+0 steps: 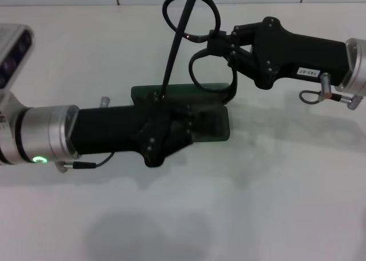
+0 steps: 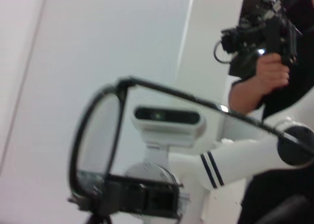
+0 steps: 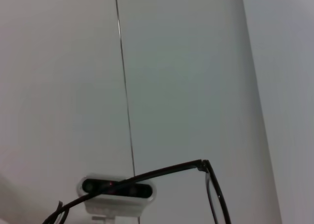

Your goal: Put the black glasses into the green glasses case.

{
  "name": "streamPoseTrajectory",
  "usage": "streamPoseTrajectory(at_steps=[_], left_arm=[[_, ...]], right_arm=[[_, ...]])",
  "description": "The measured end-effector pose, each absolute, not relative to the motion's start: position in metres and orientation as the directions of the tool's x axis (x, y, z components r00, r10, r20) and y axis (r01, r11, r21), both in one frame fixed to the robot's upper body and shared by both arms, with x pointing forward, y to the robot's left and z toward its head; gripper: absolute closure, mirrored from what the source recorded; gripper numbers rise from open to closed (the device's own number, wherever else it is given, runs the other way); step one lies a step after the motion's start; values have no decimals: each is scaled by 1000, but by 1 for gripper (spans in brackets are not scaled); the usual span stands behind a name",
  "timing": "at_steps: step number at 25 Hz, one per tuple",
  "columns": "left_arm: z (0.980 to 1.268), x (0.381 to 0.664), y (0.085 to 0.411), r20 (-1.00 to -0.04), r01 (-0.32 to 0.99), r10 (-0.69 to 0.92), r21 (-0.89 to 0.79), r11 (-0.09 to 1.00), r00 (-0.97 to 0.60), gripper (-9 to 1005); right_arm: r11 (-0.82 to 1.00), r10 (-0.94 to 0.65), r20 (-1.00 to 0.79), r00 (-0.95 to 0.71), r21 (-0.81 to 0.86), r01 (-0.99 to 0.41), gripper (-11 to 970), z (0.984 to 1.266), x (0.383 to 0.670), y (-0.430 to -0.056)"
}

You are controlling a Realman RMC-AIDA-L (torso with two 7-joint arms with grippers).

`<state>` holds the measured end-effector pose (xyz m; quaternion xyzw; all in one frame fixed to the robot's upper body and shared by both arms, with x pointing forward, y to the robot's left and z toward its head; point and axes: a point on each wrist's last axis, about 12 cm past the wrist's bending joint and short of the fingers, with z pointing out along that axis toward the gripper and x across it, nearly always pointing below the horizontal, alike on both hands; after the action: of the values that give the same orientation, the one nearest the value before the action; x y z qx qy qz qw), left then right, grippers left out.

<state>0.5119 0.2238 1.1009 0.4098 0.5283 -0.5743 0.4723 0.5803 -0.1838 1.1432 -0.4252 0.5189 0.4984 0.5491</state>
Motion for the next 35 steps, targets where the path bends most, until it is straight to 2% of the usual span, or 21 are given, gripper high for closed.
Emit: streamPoseTrajectory(at_steps=[5,18,35], left_arm=[[1103,512,229,-964,975,-164,-218,46,-208,998],[1106,515,224,-956,977,-232,-201,76,-179,998],[1106,519,216,-954,974,-246,-201,101,-171,998]], right_arm=[[137,102,-994,-39,53,-989,902,1141,577,-187],[114,88,-995,-35,45,-992,902,1140,575,-186],[99,67,-997,-38,45,-994,902,1137,573,-184]])
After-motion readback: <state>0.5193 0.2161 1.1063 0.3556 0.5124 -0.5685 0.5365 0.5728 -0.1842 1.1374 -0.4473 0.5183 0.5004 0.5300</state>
